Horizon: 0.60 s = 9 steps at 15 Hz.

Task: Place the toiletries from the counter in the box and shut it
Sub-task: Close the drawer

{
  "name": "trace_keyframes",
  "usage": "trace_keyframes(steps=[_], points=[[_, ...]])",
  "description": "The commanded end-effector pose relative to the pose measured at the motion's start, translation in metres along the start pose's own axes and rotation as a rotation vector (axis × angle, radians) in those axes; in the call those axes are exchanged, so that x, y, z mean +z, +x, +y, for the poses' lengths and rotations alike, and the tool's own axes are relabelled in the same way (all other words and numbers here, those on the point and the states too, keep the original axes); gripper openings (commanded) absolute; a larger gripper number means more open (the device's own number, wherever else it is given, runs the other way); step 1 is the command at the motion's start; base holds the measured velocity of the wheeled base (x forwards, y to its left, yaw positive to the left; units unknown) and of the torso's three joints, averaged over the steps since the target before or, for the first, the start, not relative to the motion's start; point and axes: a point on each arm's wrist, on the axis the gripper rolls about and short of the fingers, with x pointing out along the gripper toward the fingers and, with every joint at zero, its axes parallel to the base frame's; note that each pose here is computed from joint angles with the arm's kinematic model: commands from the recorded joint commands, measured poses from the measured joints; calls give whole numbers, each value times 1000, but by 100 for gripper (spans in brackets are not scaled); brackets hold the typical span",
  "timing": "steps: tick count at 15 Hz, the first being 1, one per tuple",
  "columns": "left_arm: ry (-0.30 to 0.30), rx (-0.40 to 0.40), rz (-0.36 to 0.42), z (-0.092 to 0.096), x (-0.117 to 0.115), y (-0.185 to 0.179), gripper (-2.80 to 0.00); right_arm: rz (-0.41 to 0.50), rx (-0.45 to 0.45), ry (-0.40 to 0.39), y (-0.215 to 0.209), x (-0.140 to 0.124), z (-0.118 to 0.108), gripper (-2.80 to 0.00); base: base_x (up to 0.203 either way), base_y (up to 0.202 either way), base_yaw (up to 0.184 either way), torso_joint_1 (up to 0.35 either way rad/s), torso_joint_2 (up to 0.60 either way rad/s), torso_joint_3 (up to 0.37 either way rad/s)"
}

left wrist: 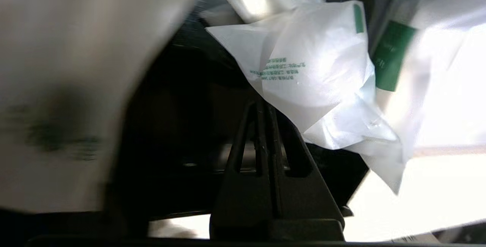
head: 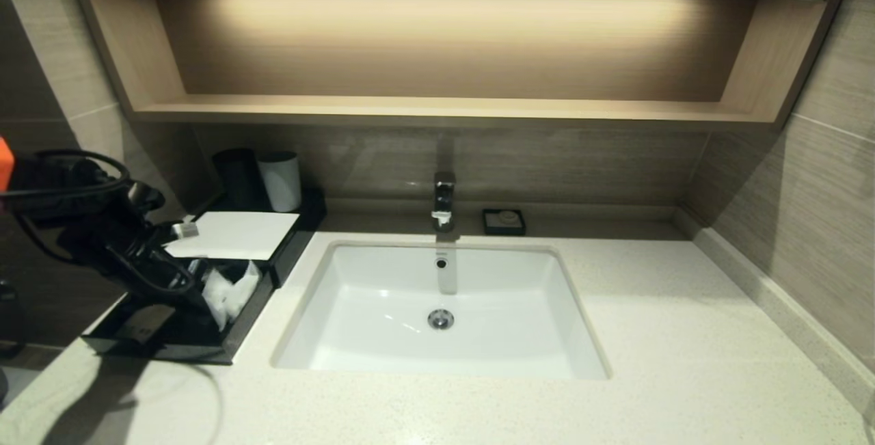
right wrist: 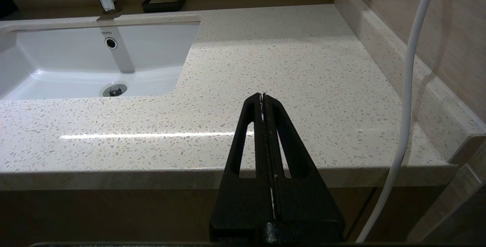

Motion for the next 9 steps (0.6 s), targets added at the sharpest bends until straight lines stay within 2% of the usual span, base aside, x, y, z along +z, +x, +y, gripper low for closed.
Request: trace_keyframes(steps=[1, 3, 7, 9], points=[[10, -4, 4, -4, -1, -1, -280, 1, -1, 1, 0, 0, 0, -280, 0, 0, 0, 0, 0, 0], [2, 30, -20, 1, -2, -12, -280, 1, 0, 1, 0, 0, 0, -280, 0, 0, 0, 0, 0, 0], [-32, 209, -95, 17, -3, -38, -280, 1, 0, 1, 0, 0, 0, -280, 0, 0, 0, 0, 0, 0], [-27, 238, -138, 16, 0, -46, -280, 1, 1, 1, 0, 0, 0, -280, 0, 0, 0, 0, 0, 0]])
